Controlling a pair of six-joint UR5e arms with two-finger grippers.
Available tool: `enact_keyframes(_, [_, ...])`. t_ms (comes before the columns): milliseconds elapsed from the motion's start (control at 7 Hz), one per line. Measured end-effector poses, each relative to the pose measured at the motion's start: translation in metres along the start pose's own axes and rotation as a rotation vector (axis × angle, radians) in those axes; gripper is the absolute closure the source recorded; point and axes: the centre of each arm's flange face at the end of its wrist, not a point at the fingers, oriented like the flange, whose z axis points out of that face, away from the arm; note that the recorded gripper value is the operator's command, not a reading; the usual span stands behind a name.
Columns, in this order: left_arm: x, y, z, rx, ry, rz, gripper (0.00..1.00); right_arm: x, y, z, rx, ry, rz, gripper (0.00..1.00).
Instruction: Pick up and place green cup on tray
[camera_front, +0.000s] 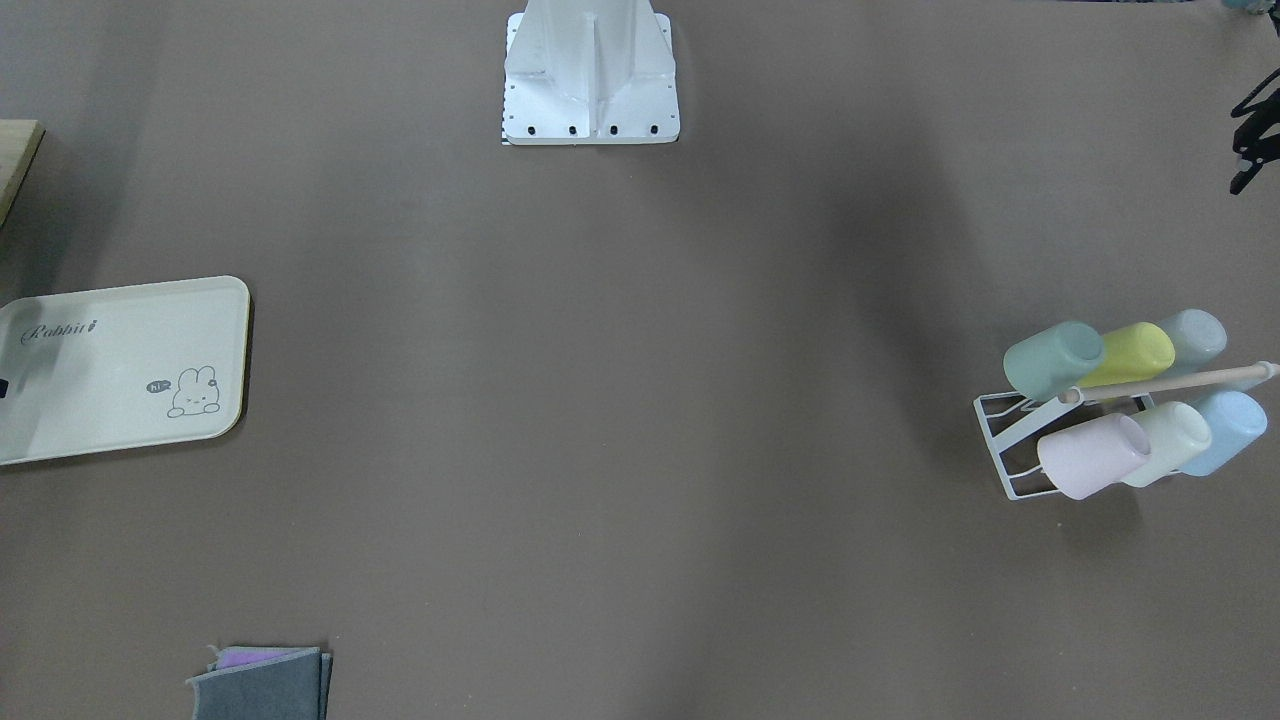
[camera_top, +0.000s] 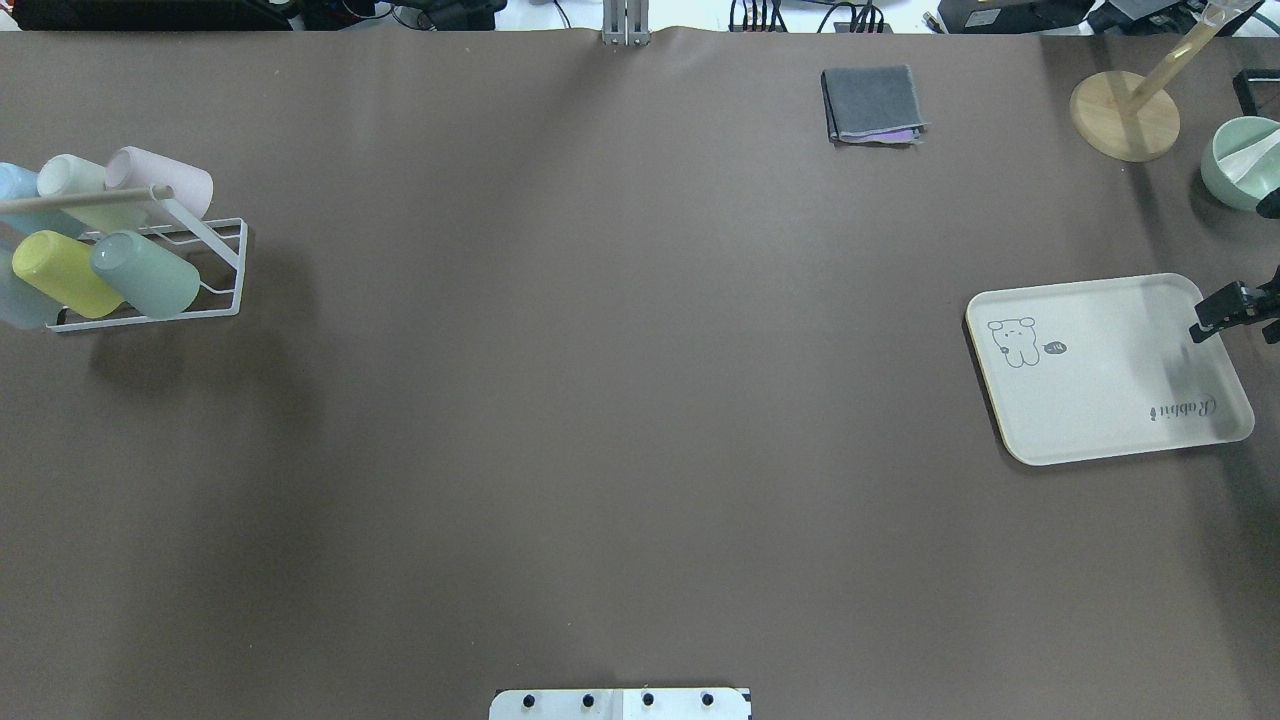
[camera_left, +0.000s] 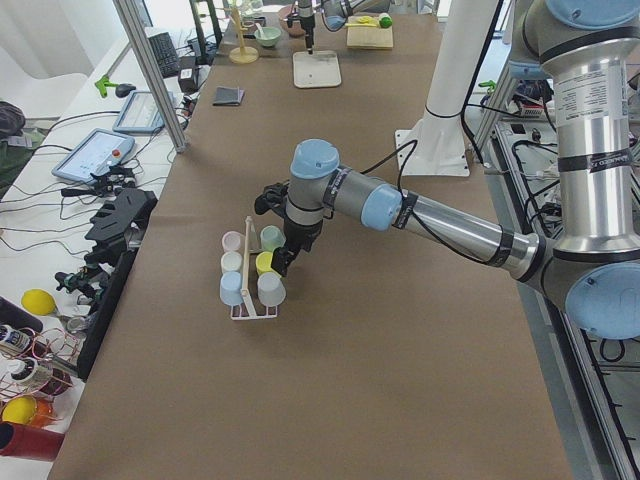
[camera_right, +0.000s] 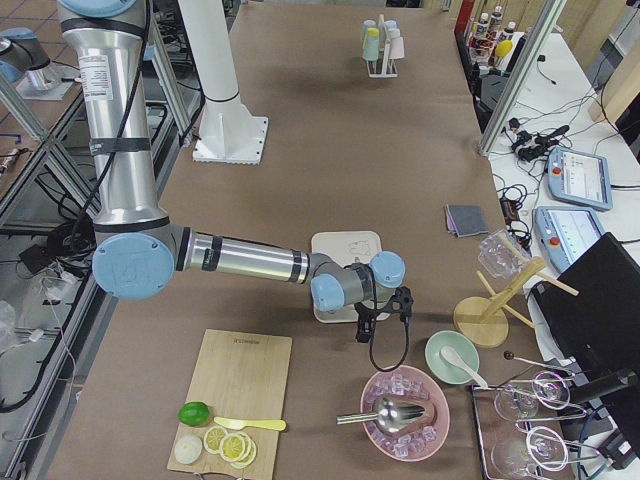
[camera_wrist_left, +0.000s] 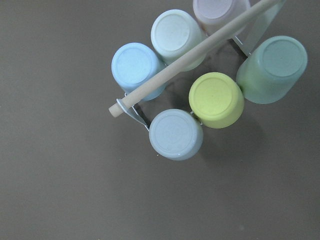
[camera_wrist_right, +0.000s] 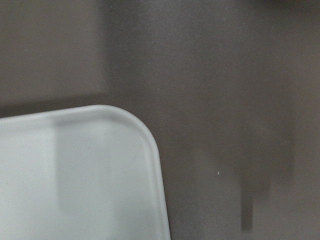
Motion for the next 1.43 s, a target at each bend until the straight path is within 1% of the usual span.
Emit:
enact_keyframes(143, [0.016,-0.009,0.003,-0.011,-0.036,0.054,0.02,0.0,0.001,0.001,-0.005,-0.01,0.001,0.62])
enact_keyframes(286, [0.033,-0.019,0.005,-0.016,-0.076,0.12,0.02,0.0,0.001,0.001,-0.009,-0.02,0.001,0.75])
enact_keyframes(429, [0.048,-0.026,0.003,-0.019,-0.128,0.209,0.02,-0.001,0.002,0.001,-0.011,-0.026,0.0,0.92])
enact_keyframes(571, [0.057,-0.031,0.002,-0.029,-0.189,0.307,0.02,-0.002,0.002,0.001,-0.013,-0.029,-0.001,1.0])
enact_keyframes(1000, [0.078,-0.043,0.01,-0.098,-0.363,0.596,0.02,-0.004,0.0,0.0,-0.012,-0.035,-0.005,1.0])
enact_keyframes(1143, [0.087,-0.047,0.013,-0.126,-0.41,0.683,0.02,-0.012,-0.001,-0.005,-0.009,-0.056,-0.017,1.0])
enact_keyframes(1286, [0.098,-0.051,0.013,-0.148,-0.45,0.762,0.02,-0.03,-0.003,-0.018,-0.001,-0.1,-0.042,1.0])
enact_keyframes(1429, [0.111,-0.054,0.012,-0.158,-0.48,0.826,0.02,-0.06,-0.008,-0.041,0.006,-0.155,-0.059,1.0])
